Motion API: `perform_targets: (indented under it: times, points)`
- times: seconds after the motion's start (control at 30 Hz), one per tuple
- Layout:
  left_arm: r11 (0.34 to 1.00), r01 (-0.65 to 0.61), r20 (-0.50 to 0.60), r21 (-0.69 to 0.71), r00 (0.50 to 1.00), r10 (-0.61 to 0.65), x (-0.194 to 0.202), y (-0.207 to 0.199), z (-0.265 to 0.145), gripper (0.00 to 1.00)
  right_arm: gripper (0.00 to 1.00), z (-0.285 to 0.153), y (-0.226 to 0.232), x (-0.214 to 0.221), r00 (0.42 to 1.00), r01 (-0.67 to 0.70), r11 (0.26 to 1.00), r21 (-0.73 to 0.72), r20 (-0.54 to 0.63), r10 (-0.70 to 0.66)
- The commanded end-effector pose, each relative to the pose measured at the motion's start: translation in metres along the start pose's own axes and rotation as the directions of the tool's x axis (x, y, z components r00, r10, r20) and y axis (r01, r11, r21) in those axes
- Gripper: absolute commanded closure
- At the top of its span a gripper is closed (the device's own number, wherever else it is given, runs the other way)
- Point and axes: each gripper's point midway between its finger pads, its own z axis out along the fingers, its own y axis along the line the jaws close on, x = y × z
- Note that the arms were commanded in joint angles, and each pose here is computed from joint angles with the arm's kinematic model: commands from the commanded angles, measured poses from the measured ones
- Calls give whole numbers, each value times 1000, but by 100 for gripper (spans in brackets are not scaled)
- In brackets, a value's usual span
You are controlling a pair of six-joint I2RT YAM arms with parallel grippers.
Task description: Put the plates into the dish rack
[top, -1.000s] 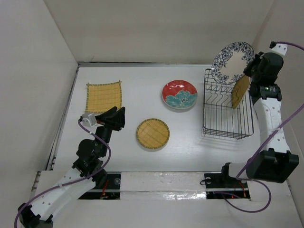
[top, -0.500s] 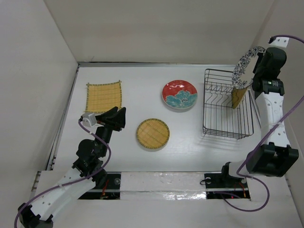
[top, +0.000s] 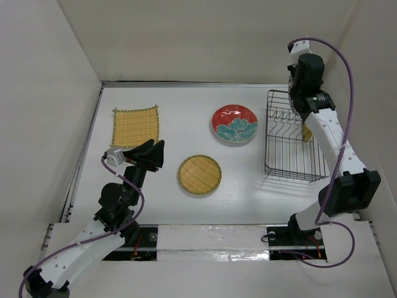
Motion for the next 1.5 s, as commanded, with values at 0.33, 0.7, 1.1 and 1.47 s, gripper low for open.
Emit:
perform_targets:
  times: [0.33, 0.7, 1.1, 1.47]
  points:
    - [998, 41, 61, 52, 997, -44, -20, -14, 1, 53, 100, -11, -58, -25, 998, 27, 966, 259, 43, -40]
    - [997, 45, 60, 62, 997, -49, -19, -15, 0, 53, 100, -3, -54, 23, 995, 96, 951, 293, -61, -81]
    - [996, 49, 71, 69, 996, -54, -23, -16, -2, 53, 100, 4, -41, 50, 990, 109, 956, 273, -121, -78]
    - [996, 48, 67, 69, 996, -52, -21, -16, -2, 53, 100, 10, -18, 75, 992, 50, 974, 221, -126, -22]
